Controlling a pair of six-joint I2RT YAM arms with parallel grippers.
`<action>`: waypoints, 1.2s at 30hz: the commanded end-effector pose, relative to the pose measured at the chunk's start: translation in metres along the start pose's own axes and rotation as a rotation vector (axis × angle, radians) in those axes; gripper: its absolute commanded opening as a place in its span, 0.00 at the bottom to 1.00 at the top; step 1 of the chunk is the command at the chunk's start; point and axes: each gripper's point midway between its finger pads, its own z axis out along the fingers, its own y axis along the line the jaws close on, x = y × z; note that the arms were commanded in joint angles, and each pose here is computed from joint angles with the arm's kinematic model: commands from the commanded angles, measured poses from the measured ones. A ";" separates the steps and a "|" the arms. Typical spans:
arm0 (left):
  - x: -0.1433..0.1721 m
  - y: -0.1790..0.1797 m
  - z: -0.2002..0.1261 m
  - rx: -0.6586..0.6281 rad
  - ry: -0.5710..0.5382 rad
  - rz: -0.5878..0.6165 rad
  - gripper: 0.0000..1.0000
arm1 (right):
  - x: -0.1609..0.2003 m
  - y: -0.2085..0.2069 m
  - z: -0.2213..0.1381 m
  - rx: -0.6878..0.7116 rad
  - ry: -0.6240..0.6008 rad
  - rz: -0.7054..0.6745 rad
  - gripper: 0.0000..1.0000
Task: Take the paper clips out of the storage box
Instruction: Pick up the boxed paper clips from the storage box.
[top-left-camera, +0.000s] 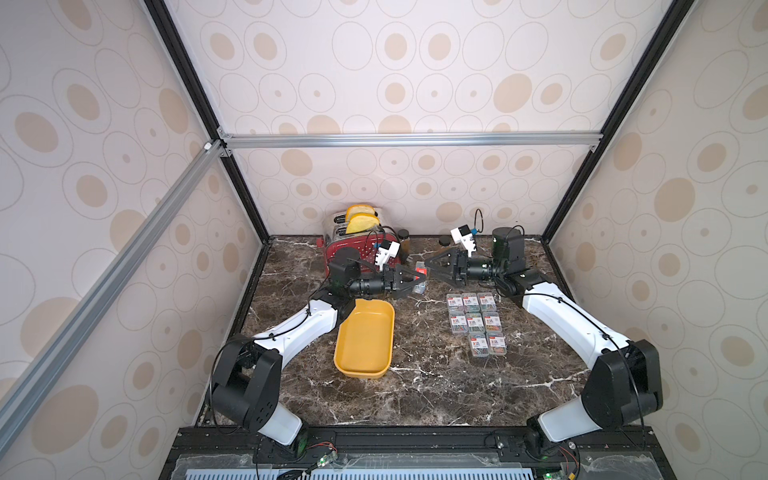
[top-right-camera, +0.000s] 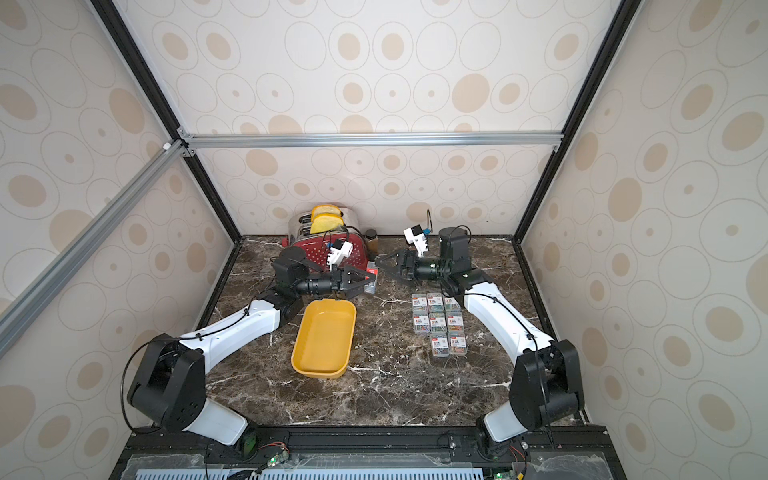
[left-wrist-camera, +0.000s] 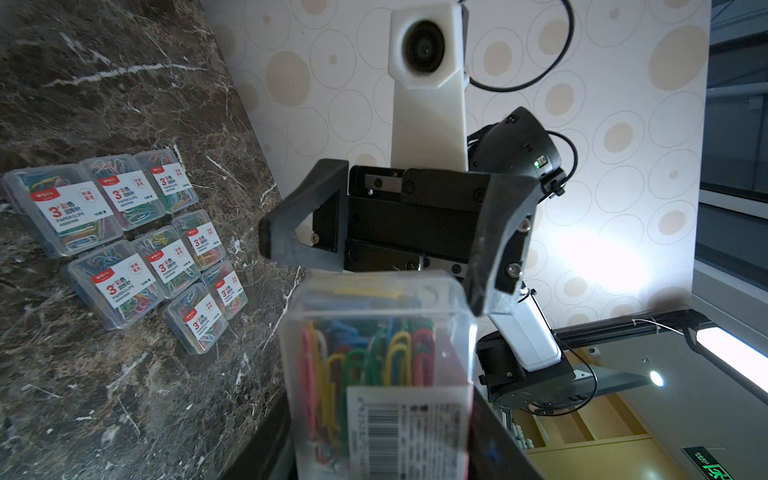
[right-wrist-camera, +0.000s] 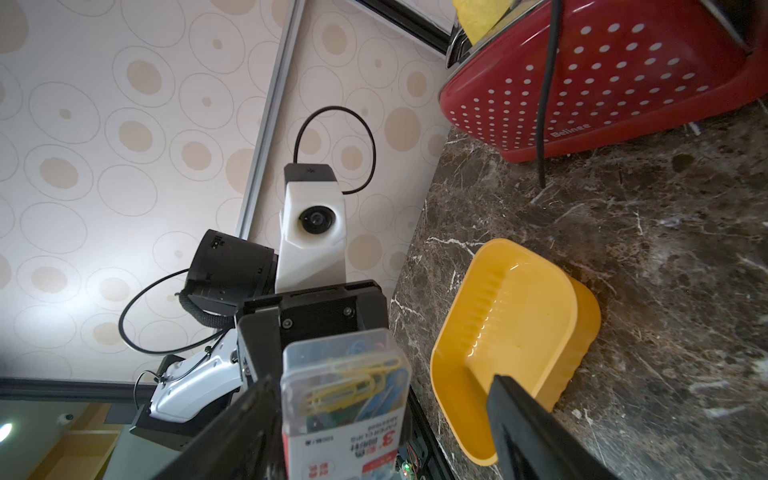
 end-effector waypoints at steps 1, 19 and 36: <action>-0.007 -0.036 0.002 0.078 0.013 0.078 0.32 | -0.006 0.022 0.006 -0.058 0.005 -0.050 0.83; -0.014 -0.037 0.005 0.105 0.003 0.052 0.41 | 0.013 0.033 0.019 -0.082 0.062 -0.056 0.47; -0.002 -0.015 -0.023 -0.240 -0.010 0.268 0.91 | 0.009 -0.015 -0.019 0.284 -0.104 0.102 0.27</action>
